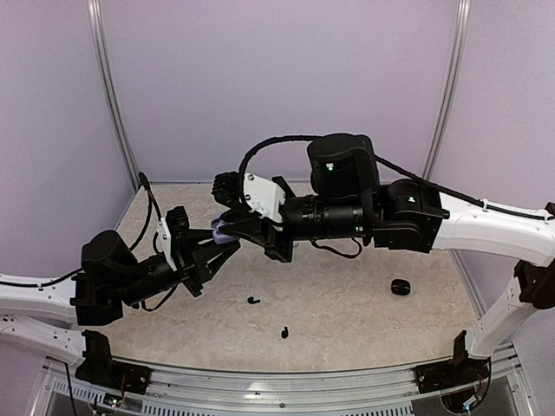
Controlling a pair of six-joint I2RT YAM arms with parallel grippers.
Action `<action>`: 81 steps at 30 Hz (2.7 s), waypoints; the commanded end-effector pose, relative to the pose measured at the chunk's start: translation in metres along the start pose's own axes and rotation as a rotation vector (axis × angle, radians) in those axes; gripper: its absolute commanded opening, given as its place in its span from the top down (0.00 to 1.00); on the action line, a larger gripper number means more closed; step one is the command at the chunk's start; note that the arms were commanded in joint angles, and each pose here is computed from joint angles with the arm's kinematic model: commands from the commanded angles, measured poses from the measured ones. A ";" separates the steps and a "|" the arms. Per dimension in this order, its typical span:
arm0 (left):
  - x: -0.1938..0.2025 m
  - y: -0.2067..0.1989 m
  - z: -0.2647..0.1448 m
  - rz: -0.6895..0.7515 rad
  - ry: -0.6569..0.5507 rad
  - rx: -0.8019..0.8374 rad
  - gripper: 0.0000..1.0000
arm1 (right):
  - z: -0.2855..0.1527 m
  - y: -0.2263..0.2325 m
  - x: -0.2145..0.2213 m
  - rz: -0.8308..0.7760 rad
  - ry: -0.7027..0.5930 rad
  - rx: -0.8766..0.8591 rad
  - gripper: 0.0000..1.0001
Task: Insert the wireless bluetooth earbuds into the charging case
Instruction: Adjust the left earbud in the left side groove of the charging case, then close the charging case with the earbuds.
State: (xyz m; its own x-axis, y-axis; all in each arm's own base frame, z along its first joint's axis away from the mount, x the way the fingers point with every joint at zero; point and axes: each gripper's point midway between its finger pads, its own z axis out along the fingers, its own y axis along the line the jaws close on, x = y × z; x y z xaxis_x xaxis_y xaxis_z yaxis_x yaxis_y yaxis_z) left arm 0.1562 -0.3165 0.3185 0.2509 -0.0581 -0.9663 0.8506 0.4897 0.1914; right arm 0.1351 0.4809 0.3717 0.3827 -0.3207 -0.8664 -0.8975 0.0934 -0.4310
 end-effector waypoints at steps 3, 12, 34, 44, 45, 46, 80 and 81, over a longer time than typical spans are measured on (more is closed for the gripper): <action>-0.013 0.002 0.001 -0.007 -0.038 0.001 1.00 | 0.000 0.002 -0.007 -0.006 -0.006 -0.012 0.82; -0.012 0.002 0.003 -0.002 -0.027 -0.002 1.00 | 0.000 0.004 -0.005 -0.008 0.017 -0.026 0.83; -0.012 -0.008 0.003 -0.008 -0.026 0.060 1.00 | -0.038 -0.019 -0.049 0.010 -0.117 0.066 0.77; -0.023 -0.027 0.001 -0.017 -0.044 0.180 1.00 | -0.037 -0.044 -0.029 0.009 -0.036 0.192 0.65; -0.025 -0.029 0.000 -0.018 -0.050 0.190 1.00 | -0.037 -0.044 -0.028 0.009 -0.032 0.191 0.65; -0.025 -0.030 -0.001 -0.021 -0.053 0.201 1.00 | -0.037 -0.044 -0.026 0.009 -0.028 0.190 0.64; -0.028 -0.057 -0.002 0.022 -0.044 0.343 1.00 | -0.031 -0.015 0.001 -0.057 0.058 0.055 0.62; -0.027 -0.056 -0.001 0.022 -0.041 0.342 1.00 | -0.032 -0.015 0.002 -0.057 0.059 0.055 0.62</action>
State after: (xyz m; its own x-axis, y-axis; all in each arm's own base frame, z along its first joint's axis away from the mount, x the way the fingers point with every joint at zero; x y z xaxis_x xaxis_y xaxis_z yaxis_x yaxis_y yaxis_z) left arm 0.1038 -0.3394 0.3195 0.2586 -0.0639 -0.9639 0.9532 0.1790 0.2438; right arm 0.1448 0.4530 0.3922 0.4168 -0.3651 -0.8325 -0.8538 0.1570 -0.4963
